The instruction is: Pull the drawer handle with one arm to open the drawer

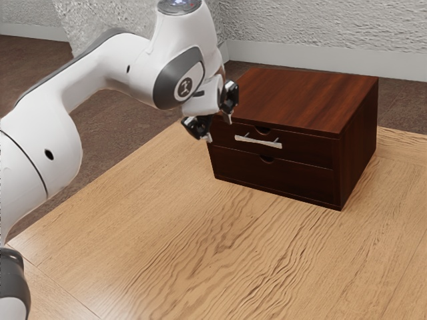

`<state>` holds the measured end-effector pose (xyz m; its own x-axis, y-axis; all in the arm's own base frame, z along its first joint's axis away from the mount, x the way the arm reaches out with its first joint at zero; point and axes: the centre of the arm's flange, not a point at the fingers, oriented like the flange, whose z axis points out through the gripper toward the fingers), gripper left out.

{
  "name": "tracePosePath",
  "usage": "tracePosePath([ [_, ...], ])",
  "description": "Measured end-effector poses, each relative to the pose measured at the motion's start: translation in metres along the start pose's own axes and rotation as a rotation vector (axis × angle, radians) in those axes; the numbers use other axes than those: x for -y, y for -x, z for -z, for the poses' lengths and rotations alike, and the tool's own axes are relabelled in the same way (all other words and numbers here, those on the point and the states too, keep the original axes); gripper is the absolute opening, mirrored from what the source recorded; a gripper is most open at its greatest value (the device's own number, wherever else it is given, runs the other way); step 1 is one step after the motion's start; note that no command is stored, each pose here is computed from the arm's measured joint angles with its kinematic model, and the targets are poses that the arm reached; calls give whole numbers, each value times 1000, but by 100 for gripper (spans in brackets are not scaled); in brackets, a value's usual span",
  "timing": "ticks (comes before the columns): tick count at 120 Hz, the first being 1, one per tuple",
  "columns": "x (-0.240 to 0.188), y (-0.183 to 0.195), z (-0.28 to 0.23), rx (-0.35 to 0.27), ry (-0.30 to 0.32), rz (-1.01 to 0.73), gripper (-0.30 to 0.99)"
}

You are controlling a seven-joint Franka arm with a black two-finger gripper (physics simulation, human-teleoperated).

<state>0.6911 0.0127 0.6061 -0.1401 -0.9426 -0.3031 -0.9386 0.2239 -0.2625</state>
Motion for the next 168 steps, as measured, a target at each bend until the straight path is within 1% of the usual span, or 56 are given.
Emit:
tracePosePath([
  [34, 11, -26, -20, -19, -14, -52, 36],
  [62, 14, -38, -29, -28, -18, -77, 35],
  [75, 15, -40, -32, -28, -20, -81, 39],
  [84, 15, -41, -33, -28, -24, -86, 36],
  [95, 17, -52, -34, -39, -30, -104, 35],
  [107, 12, -58, -40, -48, -18, -114, 35],
  [112, 9, -59, -43, -51, -13, -117, 39],
  [117, 7, -61, -45, -54, -9, -122, 37],
  [132, -1, -71, -38, -66, -18, -139, 32],
  [151, -12, -80, -32, -80, -27, -152, 35],
  [161, -18, -82, -27, -85, -36, -156, 26],
  [168, -22, -83, -22, -89, -45, -157, 27],
])
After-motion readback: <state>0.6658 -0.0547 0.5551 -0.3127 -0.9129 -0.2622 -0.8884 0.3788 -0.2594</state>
